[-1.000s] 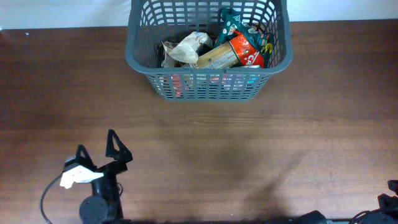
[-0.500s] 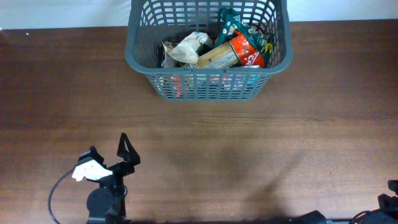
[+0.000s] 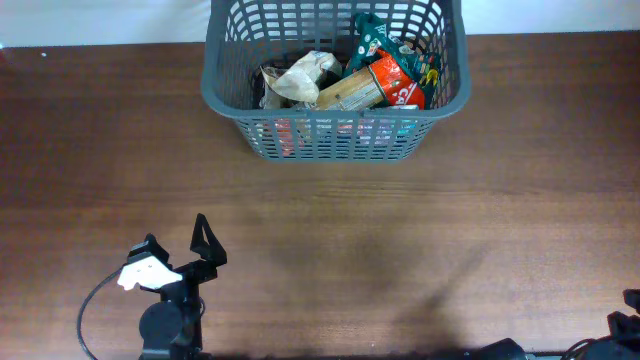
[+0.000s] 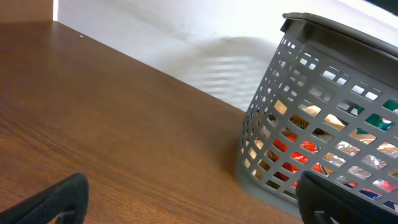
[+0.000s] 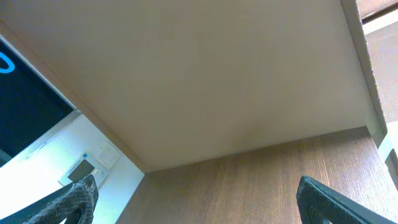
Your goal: Pack container
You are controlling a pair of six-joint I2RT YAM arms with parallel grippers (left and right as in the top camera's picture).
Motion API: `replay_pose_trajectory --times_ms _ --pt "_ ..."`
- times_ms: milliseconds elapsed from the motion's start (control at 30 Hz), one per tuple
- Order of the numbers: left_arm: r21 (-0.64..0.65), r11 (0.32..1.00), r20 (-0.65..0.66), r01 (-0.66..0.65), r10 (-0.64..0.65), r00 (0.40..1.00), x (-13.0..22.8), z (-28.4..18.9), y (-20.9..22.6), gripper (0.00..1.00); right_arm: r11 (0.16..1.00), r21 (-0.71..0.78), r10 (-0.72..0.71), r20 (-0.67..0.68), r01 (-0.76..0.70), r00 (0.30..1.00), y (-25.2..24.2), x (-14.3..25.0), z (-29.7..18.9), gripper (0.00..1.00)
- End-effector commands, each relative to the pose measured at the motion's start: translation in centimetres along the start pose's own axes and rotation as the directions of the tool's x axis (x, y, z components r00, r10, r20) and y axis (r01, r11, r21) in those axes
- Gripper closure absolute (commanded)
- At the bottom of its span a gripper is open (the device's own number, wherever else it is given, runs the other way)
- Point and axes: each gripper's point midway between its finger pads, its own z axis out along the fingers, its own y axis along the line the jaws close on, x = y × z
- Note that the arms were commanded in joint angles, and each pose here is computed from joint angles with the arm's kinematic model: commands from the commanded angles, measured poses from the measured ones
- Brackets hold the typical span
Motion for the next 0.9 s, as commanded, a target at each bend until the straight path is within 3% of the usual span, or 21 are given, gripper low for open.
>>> replay_pose_trajectory --times_ms 0,600,867 --pt "0.001 1.0 -0.013 -0.023 0.023 1.0 0.7 0.1 0.2 0.01 1.0 0.001 0.016 0.006 -0.016 1.0 -0.1 -0.4 0.0 0.01" --pt "0.001 1.0 -0.013 -0.023 0.023 1.0 0.7 0.1 0.2 0.01 1.0 0.003 0.016 0.008 -0.016 1.0 -0.2 -0.5 0.0 0.01" --pt "0.001 1.0 -0.013 -0.023 0.023 1.0 0.7 0.1 0.2 0.01 0.99 0.12 0.06 0.108 -0.073 0.992 -2.7 -2.3 -0.6 0.01"
